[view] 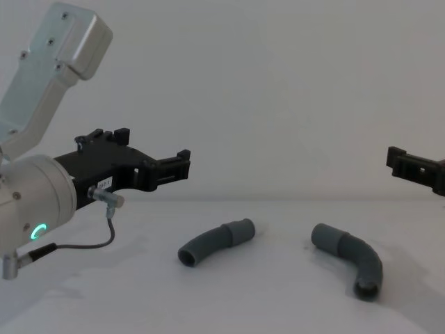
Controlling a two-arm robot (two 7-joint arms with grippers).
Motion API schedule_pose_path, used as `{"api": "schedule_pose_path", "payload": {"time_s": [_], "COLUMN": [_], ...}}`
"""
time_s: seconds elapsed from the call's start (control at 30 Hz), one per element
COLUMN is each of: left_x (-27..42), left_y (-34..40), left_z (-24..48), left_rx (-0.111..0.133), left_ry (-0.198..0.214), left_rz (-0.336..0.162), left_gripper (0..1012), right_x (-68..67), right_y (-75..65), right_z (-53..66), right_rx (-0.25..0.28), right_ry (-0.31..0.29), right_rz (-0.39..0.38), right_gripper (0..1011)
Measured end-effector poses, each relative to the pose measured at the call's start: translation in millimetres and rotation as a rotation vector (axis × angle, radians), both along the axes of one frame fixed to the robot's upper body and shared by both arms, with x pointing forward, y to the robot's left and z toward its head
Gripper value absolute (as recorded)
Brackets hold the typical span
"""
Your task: Use both hands to pick up one end of the pipe from the table, align the ends, and insert them.
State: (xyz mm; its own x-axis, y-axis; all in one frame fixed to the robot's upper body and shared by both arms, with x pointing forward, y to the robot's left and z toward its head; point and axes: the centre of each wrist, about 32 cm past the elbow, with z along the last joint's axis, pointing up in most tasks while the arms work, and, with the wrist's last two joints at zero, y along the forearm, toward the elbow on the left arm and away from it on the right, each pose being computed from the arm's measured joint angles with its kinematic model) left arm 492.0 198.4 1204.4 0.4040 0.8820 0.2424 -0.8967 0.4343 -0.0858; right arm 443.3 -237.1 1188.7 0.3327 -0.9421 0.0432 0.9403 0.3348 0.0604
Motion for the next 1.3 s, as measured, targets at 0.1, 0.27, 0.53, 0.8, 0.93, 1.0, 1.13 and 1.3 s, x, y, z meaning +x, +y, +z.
{"api": "schedule_pose_path", "payload": {"time_s": [0.1, 0.27, 0.53, 0.8, 0.93, 1.0, 1.13, 1.3], "left_x": [0.0, 1.3, 11.5, 28.4, 34.8, 38.6, 44.7, 50.5], "left_y": [0.0, 0.6, 5.7, 6.8, 5.9, 5.2, 4.0, 1.8], "left_z": [0.0, 0.8, 5.7, 15.9, 20.9, 24.4, 29.8, 33.0], "left_rx": [0.0, 0.003, 0.009, 0.013, 0.016, 0.02, 0.03, 0.044], "left_ry": [0.0, 0.002, 0.02, 0.063, 0.094, 0.112, 0.158, 0.212], "left_rz": [0.0, -0.007, -0.055, -0.135, -0.174, -0.196, -0.236, -0.267], "left_gripper": [1000, 1000, 1000, 1000, 1000, 1000, 1000, 1000], "right_x": [0.0, 0.3, 5.3, 12.7, 15.5, 17.2, 20.3, 24.1], "right_y": [0.0, 0.0, -0.4, -2.9, -4.1, -4.8, -5.1, -4.2], "right_z": [0.0, 0.0, 0.6, 3.4, 6.2, 8.0, 10.8, 13.8], "right_rx": [0.0, 0.0, -0.024, -0.072, -0.091, -0.102, -0.119, -0.133], "right_ry": [0.0, 0.0, -0.002, 0.02, 0.045, 0.061, 0.099, 0.138], "right_rz": [0.0, 0.0, 0.007, 0.016, 0.02, 0.022, 0.03, 0.04], "right_gripper": [1000, 1000, 1000, 1000, 1000, 1000, 1000, 1000]}}
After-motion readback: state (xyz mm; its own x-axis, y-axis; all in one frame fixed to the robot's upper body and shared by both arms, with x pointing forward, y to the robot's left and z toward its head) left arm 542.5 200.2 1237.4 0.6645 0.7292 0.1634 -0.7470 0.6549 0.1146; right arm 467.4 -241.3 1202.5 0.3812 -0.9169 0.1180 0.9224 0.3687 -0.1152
